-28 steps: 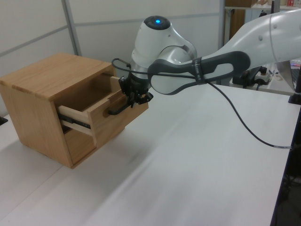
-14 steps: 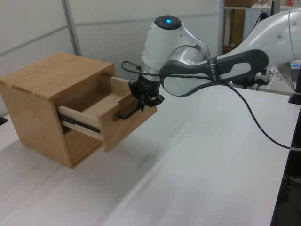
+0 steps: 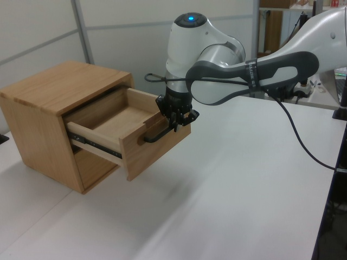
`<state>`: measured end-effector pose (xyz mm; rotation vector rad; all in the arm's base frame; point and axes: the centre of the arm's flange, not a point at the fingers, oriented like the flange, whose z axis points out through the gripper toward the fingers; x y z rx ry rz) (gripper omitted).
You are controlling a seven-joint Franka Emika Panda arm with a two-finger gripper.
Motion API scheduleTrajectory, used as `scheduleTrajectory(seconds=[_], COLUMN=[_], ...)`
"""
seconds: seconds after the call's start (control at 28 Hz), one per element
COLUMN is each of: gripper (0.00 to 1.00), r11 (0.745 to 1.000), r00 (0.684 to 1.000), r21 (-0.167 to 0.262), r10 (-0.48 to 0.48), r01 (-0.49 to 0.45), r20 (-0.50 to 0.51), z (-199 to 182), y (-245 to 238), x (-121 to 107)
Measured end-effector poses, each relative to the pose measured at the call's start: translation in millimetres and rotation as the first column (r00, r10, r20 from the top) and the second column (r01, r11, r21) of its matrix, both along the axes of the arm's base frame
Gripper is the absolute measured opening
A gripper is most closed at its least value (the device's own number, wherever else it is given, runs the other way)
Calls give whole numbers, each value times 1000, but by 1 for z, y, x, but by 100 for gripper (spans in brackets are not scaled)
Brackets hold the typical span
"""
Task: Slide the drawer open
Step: 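Open the gripper and release the drawer handle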
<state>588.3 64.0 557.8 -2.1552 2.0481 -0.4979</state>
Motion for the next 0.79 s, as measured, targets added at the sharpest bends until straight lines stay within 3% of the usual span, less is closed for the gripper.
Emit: scheduleTrajectory(seconds=[0.07,0.18,0.25,0.29,0.57,0.79], gripper=[15,21,28,37,64,86], r11=[1000,1000,1000,999,999,999], r00=[1000,1000,999,997,989,980], r21=[11,17,15,13,-4,-27], r10=[-7,-16,-24,-30,-46,33], r01=[8,17,25,30,46,-39], r20=[-5,-24,-48,-68,-142,-199], z=[3,11,20,26,46,47], y=[0,1,1,1,1,0], x=[0,-2,-6,-10,-28,-34])
